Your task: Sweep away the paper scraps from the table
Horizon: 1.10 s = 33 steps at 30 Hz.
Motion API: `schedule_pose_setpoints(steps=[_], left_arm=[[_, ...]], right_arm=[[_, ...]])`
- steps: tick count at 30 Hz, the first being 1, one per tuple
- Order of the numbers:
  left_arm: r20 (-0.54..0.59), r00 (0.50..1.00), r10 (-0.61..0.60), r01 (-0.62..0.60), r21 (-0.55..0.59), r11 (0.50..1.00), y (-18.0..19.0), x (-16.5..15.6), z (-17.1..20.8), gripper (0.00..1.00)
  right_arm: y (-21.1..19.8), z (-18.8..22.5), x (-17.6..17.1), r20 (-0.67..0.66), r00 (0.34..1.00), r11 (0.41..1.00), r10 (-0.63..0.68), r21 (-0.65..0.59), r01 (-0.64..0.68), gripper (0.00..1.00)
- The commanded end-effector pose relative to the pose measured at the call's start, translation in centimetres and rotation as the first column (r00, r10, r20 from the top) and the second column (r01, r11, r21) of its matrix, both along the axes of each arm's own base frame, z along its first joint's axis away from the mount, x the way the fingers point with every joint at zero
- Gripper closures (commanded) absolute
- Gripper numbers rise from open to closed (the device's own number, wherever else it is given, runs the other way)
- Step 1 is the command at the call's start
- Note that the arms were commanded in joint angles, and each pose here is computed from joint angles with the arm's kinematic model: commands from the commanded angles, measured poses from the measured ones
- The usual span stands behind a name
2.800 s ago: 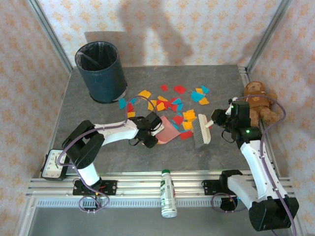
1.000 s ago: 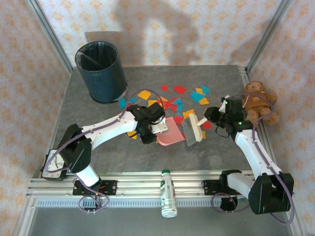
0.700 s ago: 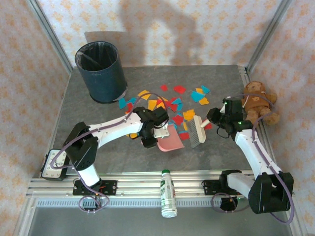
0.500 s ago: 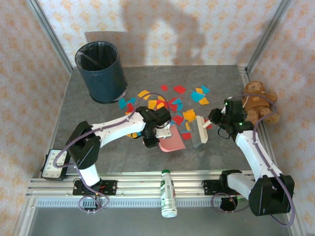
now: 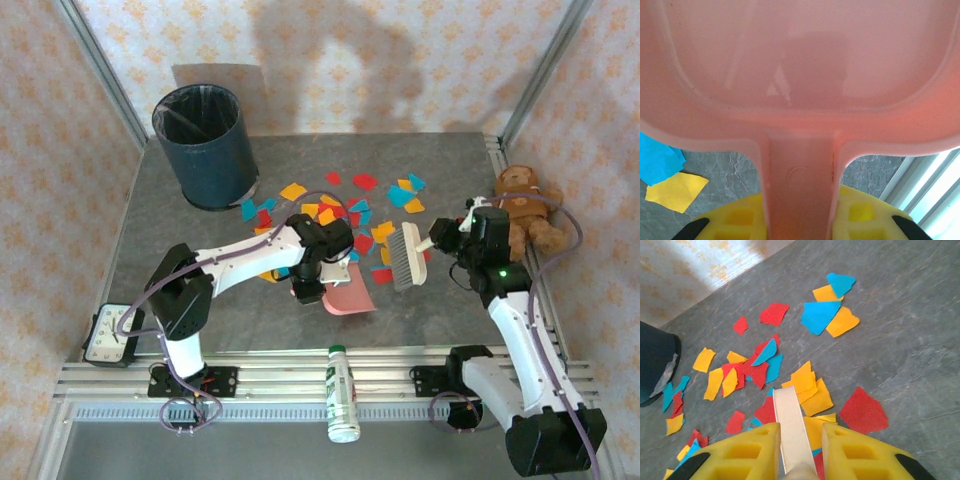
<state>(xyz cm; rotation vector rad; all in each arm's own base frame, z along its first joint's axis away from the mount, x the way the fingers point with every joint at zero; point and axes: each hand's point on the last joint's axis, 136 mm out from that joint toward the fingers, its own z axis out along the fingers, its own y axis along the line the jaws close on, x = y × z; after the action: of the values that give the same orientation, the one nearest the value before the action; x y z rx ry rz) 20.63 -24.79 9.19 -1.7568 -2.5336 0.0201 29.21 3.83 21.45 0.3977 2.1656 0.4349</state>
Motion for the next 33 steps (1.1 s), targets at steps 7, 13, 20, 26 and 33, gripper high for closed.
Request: schedule_pose_setpoints(steps=[7,13,20,26,33], left_arm=[[-0.043,0.999,-0.004,0.008,0.09,0.996,0.2,-0.1,0.5,1.0],[-0.061,0.998,0.0,0.008,0.125,0.992,0.1,0.1,-0.1,1.0],[-0.053,0.999,0.01,-0.003,0.129,0.992,-0.3,0.6,-0.3,1.0],[-0.056,0.998,0.023,-0.016,0.12,0.993,-0.9,0.8,-0.7,1.0],[-0.052,0.998,0.035,-0.028,0.129,0.991,-1.4,1.4,-1.3,1.0]], right_arm=[[-5.0,2.2,-0.7,0.036,0.982,0.944,-0.187,-0.271,0.19,1.0],[-6.2,1.7,-1.3,0.015,0.967,0.883,-0.253,-0.404,0.237,1.0],[-5.5,0.2,-1.0,-0.038,0.968,0.843,-0.248,-0.5,0.196,1.0],[-3.4,-1.1,-0.6,-0.081,0.981,0.869,-0.176,-0.481,0.116,1.0],[-0.5,-2.7,-0.1,-0.146,0.986,0.891,-0.076,-0.453,0.001,1.0]])
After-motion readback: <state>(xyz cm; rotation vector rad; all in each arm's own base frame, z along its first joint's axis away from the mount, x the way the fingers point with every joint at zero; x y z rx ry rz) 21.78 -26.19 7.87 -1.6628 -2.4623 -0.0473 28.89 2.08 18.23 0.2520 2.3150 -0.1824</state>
